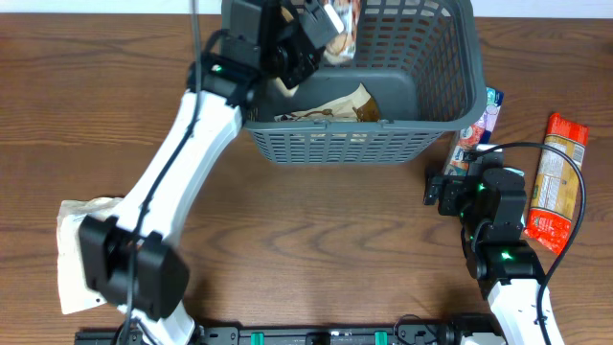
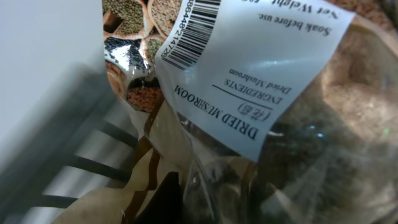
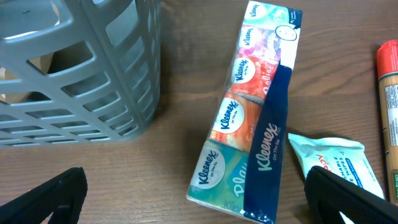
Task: Pack container
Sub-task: 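Carry the bag into the basket and release it, then move the left gripper down to the lower mushroom bag and grasp it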
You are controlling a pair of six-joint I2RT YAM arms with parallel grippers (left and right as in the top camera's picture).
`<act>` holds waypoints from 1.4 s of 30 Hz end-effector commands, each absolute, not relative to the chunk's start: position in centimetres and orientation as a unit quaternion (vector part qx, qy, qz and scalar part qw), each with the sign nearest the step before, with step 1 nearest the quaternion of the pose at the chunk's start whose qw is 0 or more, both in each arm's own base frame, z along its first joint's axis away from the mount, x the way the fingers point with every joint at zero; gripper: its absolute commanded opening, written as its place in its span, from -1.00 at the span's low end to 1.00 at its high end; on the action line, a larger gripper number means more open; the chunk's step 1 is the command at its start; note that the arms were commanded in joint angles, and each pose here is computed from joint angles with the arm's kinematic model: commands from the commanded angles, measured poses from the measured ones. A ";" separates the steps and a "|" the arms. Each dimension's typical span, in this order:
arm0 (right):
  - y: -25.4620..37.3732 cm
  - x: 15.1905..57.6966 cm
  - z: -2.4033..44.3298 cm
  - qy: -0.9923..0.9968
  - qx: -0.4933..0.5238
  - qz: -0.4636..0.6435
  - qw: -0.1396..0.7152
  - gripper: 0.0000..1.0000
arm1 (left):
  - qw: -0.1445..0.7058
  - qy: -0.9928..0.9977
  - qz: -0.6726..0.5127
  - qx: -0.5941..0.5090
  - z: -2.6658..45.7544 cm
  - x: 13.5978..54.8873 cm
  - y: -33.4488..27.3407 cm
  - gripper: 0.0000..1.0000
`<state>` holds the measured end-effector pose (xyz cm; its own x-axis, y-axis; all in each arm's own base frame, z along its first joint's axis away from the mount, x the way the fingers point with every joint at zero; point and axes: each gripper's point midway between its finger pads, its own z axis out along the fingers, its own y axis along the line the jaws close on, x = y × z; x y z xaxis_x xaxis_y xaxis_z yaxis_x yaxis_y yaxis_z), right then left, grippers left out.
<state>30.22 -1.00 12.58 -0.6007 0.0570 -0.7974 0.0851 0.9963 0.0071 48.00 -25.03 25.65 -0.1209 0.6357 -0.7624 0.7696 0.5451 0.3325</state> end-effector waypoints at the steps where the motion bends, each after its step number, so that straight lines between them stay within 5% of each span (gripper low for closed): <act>1: -1.2 30.6 13.5 0.889 0.049 -0.015 0.454 0.99 | 0.439 0.753 -0.079 0.484 23.2 48.0 -25.4 -0.89; 4: -1.2 30.6 13.5 0.889 0.049 -0.015 0.454 0.99 | 0.407 0.768 -0.084 0.488 21.0 47.7 -25.3 -0.83; 6: -1.2 30.6 13.5 0.889 0.049 -0.015 0.454 0.99 | 0.385 0.778 -0.088 0.489 19.5 47.4 -25.1 -0.57; 15: -1.2 30.7 13.5 0.889 0.049 -0.015 0.456 0.98 | 0.341 0.796 -0.093 0.491 17.3 46.3 -24.6 -0.07; 30: -1.2 30.7 13.5 0.889 0.049 -0.015 0.456 0.98 | 0.524 0.730 0.002 0.440 36.6 44.6 -21.1 0.22; 36: -1.2 30.7 13.5 0.889 0.049 -0.015 0.456 0.99 | 0.551 0.781 0.070 0.285 41.2 43.4 -13.3 0.25; 42: -1.2 30.7 13.5 0.888 0.049 -0.015 0.456 0.99 | 0.460 0.884 0.076 0.037 38.4 38.8 -1.6 0.47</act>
